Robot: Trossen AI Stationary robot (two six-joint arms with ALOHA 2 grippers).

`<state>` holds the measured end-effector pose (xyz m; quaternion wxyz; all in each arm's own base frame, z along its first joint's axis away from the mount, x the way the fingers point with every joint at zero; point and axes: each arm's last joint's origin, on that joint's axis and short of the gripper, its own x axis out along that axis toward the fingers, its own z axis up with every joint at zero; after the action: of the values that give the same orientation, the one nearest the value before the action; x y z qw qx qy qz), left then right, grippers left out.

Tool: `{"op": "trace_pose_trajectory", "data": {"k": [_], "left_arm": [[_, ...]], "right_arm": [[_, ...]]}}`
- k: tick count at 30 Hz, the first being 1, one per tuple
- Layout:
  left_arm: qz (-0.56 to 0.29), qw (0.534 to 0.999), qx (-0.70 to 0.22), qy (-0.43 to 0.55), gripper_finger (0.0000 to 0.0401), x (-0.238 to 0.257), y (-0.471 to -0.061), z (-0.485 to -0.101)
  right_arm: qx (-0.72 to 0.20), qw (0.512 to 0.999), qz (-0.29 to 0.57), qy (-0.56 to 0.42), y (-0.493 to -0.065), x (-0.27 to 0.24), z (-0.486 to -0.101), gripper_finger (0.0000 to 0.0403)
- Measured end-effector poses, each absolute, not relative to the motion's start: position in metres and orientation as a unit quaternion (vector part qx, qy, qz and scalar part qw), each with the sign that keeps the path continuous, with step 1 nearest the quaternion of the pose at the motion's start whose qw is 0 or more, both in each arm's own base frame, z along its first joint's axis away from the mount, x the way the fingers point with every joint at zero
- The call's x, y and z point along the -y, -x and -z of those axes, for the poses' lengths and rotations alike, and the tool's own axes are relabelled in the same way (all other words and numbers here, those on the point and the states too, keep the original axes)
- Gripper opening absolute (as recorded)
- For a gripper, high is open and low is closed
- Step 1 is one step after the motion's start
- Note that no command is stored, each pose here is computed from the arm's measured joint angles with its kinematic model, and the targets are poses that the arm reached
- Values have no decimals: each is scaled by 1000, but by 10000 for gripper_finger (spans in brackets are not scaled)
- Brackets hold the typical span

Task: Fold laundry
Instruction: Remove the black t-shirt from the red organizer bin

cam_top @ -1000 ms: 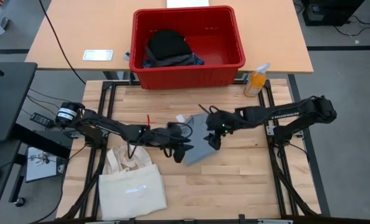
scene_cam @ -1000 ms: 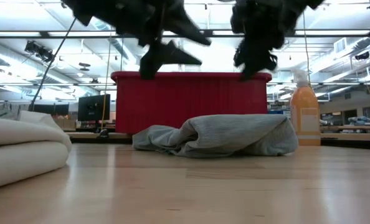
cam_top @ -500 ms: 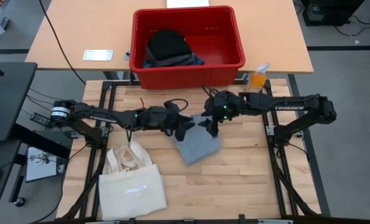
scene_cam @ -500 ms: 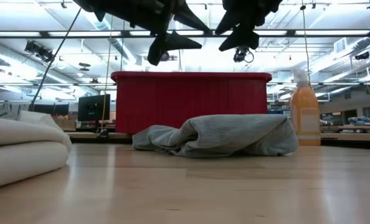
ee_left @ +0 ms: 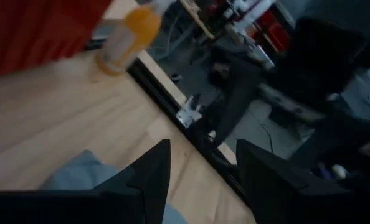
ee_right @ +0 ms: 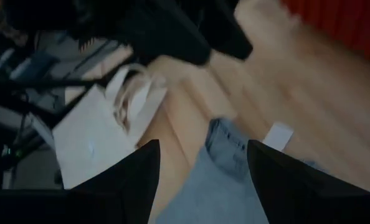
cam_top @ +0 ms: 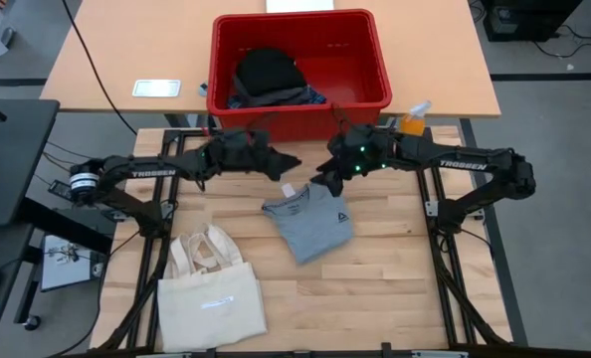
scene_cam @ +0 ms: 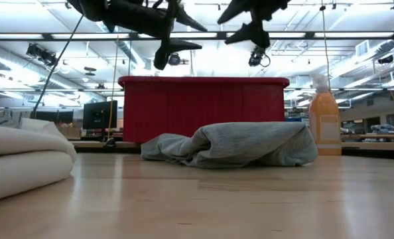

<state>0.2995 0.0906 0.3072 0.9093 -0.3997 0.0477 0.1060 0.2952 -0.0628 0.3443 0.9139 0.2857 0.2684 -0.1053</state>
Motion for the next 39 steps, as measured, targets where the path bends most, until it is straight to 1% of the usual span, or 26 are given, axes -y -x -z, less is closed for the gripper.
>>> {"op": "trace_pose_trajectory", "data": {"k": [6,10,13,21,24,27,29,31,34,39], "left_arm": [[-80,915,23,395,185,-114,-291,-324],[-85,913,66,393,185,-135,-281,-331],[-98,906,103,399,185,-151,-272,-337],[-164,891,132,401,185,-190,-247,-337],[-195,895,113,385,184,-201,-242,-349],[-228,915,67,325,179,-208,-242,-373],[-264,914,29,306,175,-214,-241,-384],[-302,901,12,312,172,-222,-238,-393],[-340,871,4,353,171,-237,-228,-398],[-372,837,-27,400,171,-258,-221,-377]], "right_arm": [[-223,928,155,-255,-291,78,-374,246],[-195,937,189,-221,-283,101,-390,246],[-175,942,203,-202,-275,124,-397,246],[-100,955,222,-171,-243,185,-413,246],[-84,959,215,-167,-235,206,-412,246],[-75,963,200,-167,-235,228,-404,246],[-68,963,199,-168,-238,243,-396,246],[-67,959,207,-183,-242,256,-392,246],[-70,958,214,-178,-248,271,-394,246],[-78,954,259,-132,-263,299,-391,246]]}}
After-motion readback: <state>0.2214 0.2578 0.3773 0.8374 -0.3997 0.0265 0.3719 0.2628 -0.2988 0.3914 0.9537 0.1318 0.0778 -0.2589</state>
